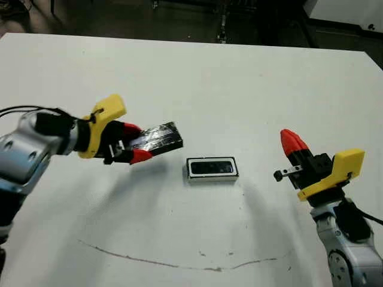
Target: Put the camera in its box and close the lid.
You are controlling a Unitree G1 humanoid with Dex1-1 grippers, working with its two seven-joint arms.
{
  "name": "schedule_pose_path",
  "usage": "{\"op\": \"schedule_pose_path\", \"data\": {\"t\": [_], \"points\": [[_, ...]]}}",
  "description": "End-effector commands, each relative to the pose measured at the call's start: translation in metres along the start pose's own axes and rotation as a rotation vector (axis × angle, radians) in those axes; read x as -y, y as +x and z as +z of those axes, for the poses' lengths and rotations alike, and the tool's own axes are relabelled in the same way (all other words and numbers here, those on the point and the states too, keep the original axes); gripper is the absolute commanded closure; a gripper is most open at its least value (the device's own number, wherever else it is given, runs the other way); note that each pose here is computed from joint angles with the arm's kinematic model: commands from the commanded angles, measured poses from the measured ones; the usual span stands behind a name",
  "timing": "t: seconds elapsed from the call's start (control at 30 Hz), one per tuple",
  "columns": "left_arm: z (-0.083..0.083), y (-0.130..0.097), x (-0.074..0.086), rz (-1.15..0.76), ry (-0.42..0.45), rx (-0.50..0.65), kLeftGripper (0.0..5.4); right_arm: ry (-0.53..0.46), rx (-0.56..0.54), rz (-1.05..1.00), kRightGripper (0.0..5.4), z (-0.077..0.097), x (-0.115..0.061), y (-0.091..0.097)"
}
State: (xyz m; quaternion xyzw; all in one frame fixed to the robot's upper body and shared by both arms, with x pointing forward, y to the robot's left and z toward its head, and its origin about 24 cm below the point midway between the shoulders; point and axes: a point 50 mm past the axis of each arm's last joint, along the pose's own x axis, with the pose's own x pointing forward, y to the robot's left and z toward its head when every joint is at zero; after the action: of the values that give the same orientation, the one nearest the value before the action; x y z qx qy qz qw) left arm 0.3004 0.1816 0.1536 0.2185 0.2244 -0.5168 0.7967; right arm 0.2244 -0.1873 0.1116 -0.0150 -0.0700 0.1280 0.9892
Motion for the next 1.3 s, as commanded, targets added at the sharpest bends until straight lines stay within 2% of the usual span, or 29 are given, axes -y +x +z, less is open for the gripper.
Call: {"op": "schedule_pose_path", "data": {"t": [0.03,0.33,0.67,1.3], "points": [[0.003,0.008,-0.001,-0.024,0.021,-0.009,2.22,-0.014,-0.011,-0.005,5.40,-0.001,0.002,-0.001],[0.001,0.024,0.004,-0.088,0.027,-0.014,2.22,-0.008,-0.003,0.000,5.40,-0.002,0.002,-0.001],[-0.006,0.040,0.016,-0.135,0.028,-0.037,2.22,-0.010,-0.010,0.000,5.40,-0.003,0.002,-0.001],[-0.010,0.065,0.032,-0.240,0.012,0.003,2.23,-0.010,-0.017,-0.002,5.40,-0.004,0.003,-0.003]]}}
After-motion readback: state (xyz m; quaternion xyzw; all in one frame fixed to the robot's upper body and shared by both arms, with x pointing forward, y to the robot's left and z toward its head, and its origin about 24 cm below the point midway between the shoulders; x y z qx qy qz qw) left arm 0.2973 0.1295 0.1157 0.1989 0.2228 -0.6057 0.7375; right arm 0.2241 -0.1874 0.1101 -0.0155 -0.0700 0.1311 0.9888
